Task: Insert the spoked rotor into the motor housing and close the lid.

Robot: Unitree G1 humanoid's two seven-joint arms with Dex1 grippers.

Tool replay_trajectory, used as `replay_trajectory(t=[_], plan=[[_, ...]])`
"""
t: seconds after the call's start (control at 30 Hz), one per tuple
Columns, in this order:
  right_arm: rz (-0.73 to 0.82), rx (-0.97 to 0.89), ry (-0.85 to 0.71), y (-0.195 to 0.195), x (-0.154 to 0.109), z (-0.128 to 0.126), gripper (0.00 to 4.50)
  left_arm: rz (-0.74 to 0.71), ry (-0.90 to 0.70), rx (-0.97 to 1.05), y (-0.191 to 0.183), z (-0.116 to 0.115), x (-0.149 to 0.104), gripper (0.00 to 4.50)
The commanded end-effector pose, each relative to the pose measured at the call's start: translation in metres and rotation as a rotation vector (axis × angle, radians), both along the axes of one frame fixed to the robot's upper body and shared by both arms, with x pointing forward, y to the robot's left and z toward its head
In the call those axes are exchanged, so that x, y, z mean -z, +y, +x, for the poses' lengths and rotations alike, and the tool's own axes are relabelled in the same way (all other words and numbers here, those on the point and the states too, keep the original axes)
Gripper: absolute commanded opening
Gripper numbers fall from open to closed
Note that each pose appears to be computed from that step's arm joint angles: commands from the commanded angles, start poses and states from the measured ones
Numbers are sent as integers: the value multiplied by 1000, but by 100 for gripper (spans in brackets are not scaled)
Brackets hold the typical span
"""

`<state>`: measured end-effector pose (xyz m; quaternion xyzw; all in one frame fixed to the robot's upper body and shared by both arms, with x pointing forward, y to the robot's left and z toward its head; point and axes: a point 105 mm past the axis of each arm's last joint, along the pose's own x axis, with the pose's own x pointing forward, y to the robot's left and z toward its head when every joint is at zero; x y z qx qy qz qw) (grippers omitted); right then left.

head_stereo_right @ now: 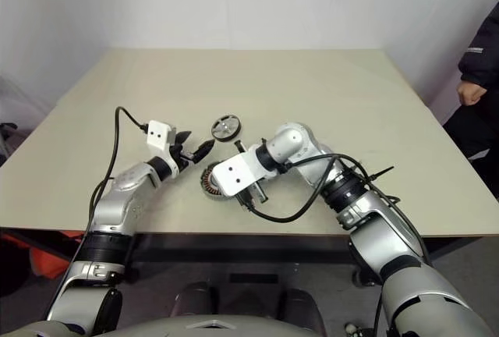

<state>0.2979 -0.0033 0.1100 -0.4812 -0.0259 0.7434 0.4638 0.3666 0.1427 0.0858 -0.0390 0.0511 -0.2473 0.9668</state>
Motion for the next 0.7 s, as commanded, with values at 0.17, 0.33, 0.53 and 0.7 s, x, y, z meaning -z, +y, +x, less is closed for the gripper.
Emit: replay_trajectory(t=[0.17, 0.33, 0.53, 0.7], plan=[[-38, -22, -68, 3, -5, 11, 22, 14, -72, 7, -1, 0, -18, 450], [-43, -34, -95, 0, -5, 13, 157, 17, -71, 2, 1, 0, -18, 450], [-53, -55, -90, -4, -4, 8, 157, 18, -70, 0, -1, 1, -17, 450], [-101, -42, -82, -8, 12, 11, 157, 18, -70, -1, -1, 2, -17, 450]])
